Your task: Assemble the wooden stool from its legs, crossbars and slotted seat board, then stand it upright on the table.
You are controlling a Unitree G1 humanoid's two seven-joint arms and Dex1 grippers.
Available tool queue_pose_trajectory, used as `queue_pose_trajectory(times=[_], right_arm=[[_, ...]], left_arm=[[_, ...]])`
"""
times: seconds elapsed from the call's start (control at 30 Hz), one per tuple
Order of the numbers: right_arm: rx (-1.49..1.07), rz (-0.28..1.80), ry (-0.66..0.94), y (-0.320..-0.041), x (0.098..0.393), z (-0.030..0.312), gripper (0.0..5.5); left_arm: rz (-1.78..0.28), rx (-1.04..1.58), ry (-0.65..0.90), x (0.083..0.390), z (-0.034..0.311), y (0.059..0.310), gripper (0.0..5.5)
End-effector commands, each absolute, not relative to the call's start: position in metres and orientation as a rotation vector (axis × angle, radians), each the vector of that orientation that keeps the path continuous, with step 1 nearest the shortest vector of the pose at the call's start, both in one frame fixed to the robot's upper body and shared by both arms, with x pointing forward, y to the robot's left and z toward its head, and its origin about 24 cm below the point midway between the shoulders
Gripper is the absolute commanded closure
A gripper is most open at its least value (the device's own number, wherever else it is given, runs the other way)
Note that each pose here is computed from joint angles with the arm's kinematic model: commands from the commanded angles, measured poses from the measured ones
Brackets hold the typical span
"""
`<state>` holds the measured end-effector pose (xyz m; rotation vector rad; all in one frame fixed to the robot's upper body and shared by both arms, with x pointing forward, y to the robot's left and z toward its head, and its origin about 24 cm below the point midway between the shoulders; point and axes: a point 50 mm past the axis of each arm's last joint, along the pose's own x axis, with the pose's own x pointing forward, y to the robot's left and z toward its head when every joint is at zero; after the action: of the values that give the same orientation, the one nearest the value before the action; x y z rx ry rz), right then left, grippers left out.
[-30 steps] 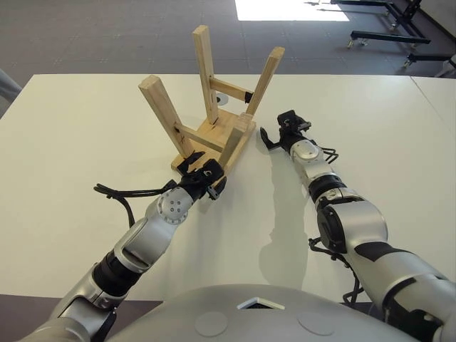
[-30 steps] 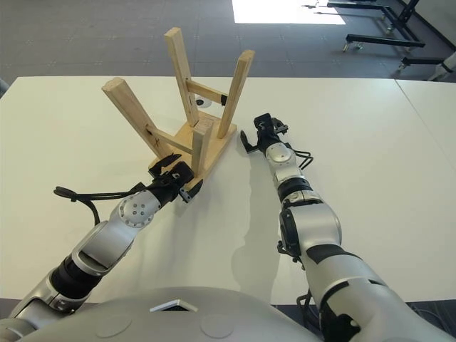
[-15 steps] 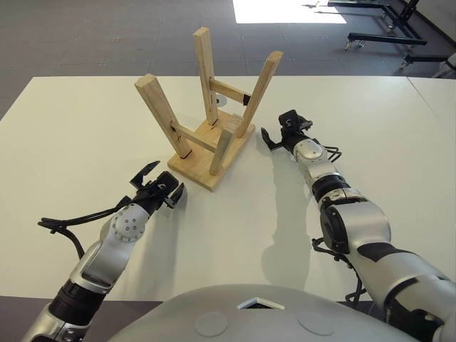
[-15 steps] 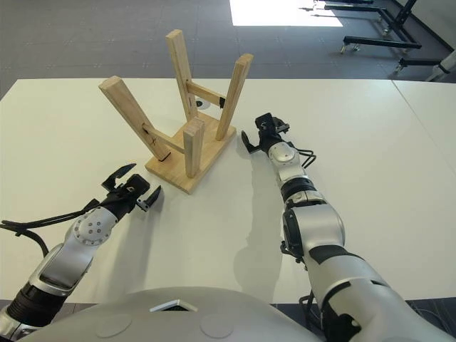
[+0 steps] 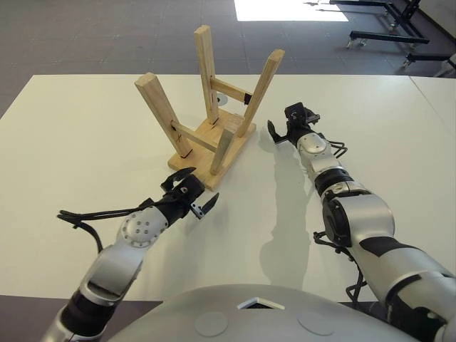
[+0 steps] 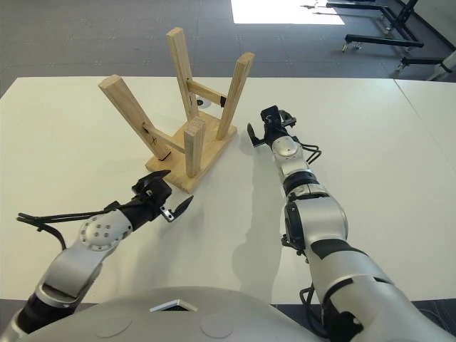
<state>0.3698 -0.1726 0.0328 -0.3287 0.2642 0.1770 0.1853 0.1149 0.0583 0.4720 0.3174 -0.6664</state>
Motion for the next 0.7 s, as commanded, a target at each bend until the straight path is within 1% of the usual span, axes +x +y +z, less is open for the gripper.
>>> queue_pose_trajectory(times=[0.03,0.1,0.23,0.37,0.43,0.5,0.6,0.7], right_arm=[[-0.328,0.196,0.256,-0.167,0.371,0.035,0.1],[-0.329,0.2,0.252,-0.165,0.372,0.036,0.1],[-0.335,0.208,0.238,-0.161,0.374,0.039,0.1],[-0.337,0.208,0.233,-0.161,0.376,0.042,0.1],[-0.329,0.223,0.229,-0.159,0.376,0.043,0.1],[-0.324,0.251,0.227,-0.157,0.375,0.042,0.1],[-0.306,0.31,0.232,-0.151,0.37,0.035,0.1],[-0.299,0.338,0.252,-0.152,0.364,0.026,0.1]], left_arm=[[-0.6,0.554,0.321,0.197,0.046,0.104,0.9],[-0.538,0.639,0.328,0.204,0.037,0.106,0.9],[-0.417,0.687,0.353,0.216,0.024,0.118,0.9],[-0.366,0.724,0.375,0.217,0.021,0.141,0.9],[-0.318,0.76,0.397,0.217,0.019,0.157,0.9],[-0.295,0.768,0.409,0.216,0.018,0.166,0.9],[-0.351,0.533,0.38,0.216,0.027,0.157,0.9],[-0.48,0.269,0.271,0.215,0.056,0.144,0.9]])
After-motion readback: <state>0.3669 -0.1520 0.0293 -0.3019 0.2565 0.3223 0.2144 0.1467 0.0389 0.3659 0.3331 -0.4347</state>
